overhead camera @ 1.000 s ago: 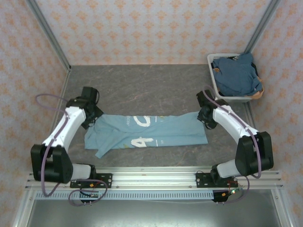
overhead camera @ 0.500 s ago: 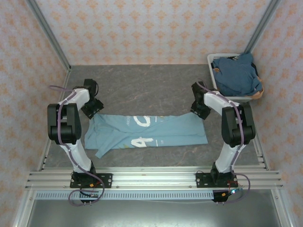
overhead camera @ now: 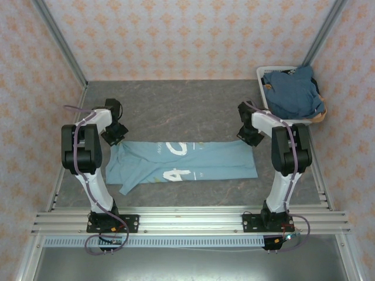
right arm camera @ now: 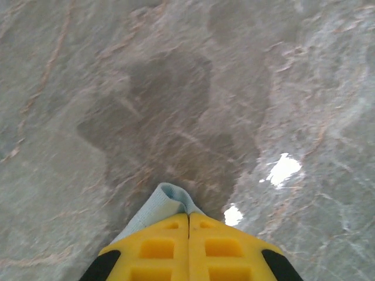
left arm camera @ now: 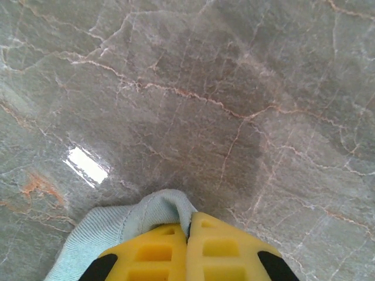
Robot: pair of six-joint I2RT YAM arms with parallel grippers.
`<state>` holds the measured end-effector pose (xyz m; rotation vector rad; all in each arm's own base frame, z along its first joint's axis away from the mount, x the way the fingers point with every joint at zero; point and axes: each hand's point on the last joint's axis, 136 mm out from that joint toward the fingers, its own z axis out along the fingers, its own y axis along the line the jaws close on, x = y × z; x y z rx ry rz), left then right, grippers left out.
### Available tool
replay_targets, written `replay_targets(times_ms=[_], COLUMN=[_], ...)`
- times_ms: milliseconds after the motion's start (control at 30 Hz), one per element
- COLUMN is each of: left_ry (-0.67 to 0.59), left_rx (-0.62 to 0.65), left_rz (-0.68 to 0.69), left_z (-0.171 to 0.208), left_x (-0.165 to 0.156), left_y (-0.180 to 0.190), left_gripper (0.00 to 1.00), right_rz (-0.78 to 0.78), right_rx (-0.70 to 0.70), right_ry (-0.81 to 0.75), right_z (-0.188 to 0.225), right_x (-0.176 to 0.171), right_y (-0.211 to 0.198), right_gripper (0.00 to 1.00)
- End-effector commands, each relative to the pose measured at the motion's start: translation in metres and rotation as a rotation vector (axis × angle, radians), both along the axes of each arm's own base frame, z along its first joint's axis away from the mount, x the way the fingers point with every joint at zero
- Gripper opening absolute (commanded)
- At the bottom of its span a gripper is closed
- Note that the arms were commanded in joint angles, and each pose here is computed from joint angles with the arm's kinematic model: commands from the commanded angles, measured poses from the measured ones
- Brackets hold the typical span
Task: Fold and stack the t-shirts
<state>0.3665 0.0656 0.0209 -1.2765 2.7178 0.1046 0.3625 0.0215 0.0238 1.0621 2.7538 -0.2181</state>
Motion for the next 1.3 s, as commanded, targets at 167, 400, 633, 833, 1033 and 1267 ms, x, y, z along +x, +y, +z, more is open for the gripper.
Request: replay_targets(times_ms=[167, 400, 633, 833, 1033, 1267], left_ry=[-0.015, -0.055, -0.057, -0.044, -0.046, -0.050], left_rx=[-0.031, -0.084, -0.069, -0.063, -0.061, -0.064], left_rz=[0.025, 0.004, -0.025, -0.026, -0.028, -0.029], left_z=[-0.001, 0.004, 0.012, 0.007, 0.007, 0.008], left_x=[0.007, 0.029, 0.036, 0.025, 0.024, 0.026], left_y=[0.000, -0.013, -0.016, -0.017, -0.017, -0.017], left_gripper=[0.00, 0.00, 0.00, 0.00, 0.00, 0.00], right_rz=[-0.015, 0.047, 0.043, -0.013, -0.127, -0.220], right_rx=[-0.125, -0.114, -0.143, -0.050, 0.114, 0.193], right_ry=[0.009, -0.024, -0.041, -0.065, -0.095, -0.112], right_z=[0.020, 0.031, 0.056, 0.061, 0.041, 0.020], right_x=[0.011, 0.043, 0.037, -0.012, -0.054, -0.054], right_y=[-0.037, -0.033, -0.039, -0.030, -0.010, -0.001], right_gripper=[0.00, 0.00, 0.34, 0.35, 0.37, 0.40])
